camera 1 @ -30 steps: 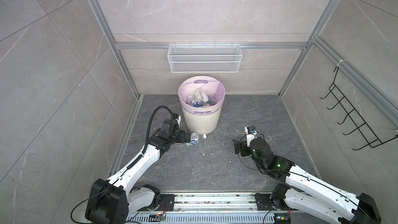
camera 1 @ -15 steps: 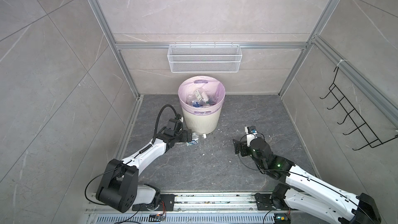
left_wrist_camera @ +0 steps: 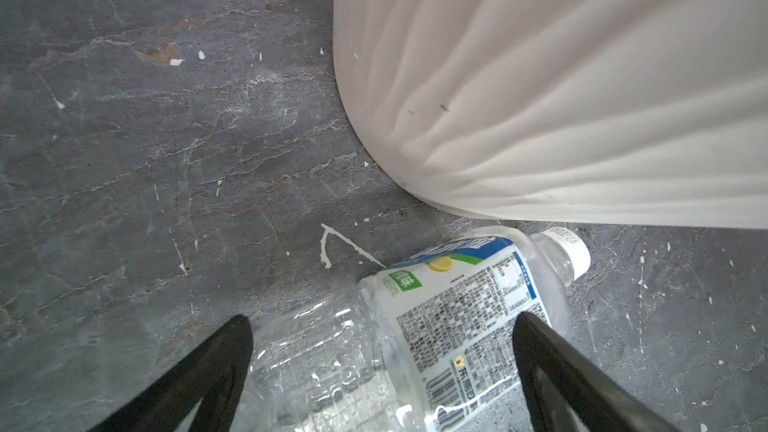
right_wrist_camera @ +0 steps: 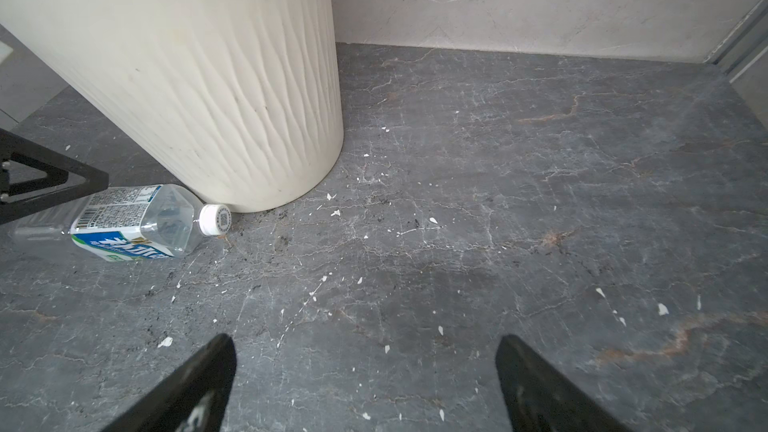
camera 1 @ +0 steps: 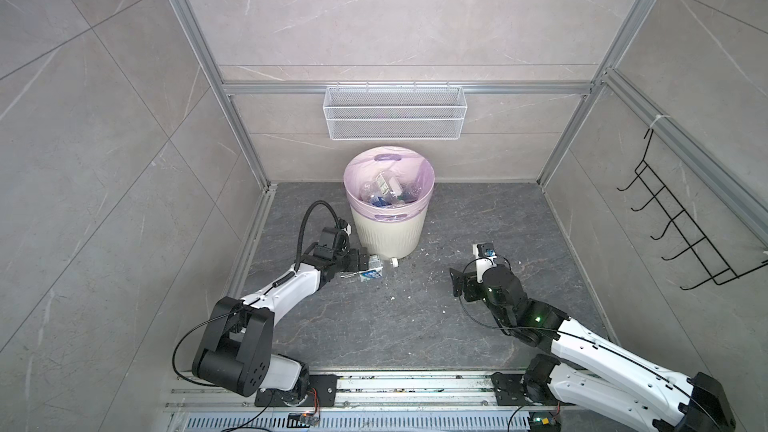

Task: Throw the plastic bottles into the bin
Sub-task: 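Lower the left gripper toward the last clear bottle beside the bin, then close the left gripper around the blue-white labelled bottle's middle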

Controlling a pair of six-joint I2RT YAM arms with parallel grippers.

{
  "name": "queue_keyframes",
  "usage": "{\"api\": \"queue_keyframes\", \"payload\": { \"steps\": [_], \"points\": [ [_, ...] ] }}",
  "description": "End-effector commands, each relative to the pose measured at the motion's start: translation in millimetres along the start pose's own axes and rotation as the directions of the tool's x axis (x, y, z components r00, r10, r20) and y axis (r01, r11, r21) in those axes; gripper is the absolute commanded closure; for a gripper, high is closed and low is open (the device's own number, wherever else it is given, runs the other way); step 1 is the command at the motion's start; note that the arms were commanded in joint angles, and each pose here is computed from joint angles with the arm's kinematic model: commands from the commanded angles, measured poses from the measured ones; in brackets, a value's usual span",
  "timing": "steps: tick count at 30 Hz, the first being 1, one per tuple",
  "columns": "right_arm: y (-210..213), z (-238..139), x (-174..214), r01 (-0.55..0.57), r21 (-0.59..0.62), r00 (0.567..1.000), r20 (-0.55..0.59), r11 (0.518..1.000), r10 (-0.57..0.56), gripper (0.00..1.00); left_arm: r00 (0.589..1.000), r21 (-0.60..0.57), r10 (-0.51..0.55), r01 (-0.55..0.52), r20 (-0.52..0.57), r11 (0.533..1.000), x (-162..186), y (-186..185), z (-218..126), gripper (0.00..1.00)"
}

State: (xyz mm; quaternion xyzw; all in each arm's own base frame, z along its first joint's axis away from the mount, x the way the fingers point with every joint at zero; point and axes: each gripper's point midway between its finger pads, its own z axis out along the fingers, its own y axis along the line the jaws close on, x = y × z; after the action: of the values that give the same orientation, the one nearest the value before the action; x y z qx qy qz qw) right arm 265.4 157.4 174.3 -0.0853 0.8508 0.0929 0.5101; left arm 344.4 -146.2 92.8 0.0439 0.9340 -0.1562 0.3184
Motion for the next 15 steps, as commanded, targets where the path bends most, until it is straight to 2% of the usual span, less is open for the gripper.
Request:
{"api": "queue_keyframes", "payload": {
  "steps": [1,15],
  "points": [
    [-1.3,-3.4,-14.7,-0.021,0.011,0.999,0.034,1.000,0.020,0.00,0.999,0.051,0.002,-0.003,0.033,0.999,-7.5,-9.0,-7.2,0.00],
    [-1.1,-5.0,-16.2,-0.025,0.006,0.999,0.039,1.000,0.025,0.00,0.999,0.130,-0.034,0.034,0.000,0.991,9.0,-20.4,-18.6,0.00]
  ]
}}
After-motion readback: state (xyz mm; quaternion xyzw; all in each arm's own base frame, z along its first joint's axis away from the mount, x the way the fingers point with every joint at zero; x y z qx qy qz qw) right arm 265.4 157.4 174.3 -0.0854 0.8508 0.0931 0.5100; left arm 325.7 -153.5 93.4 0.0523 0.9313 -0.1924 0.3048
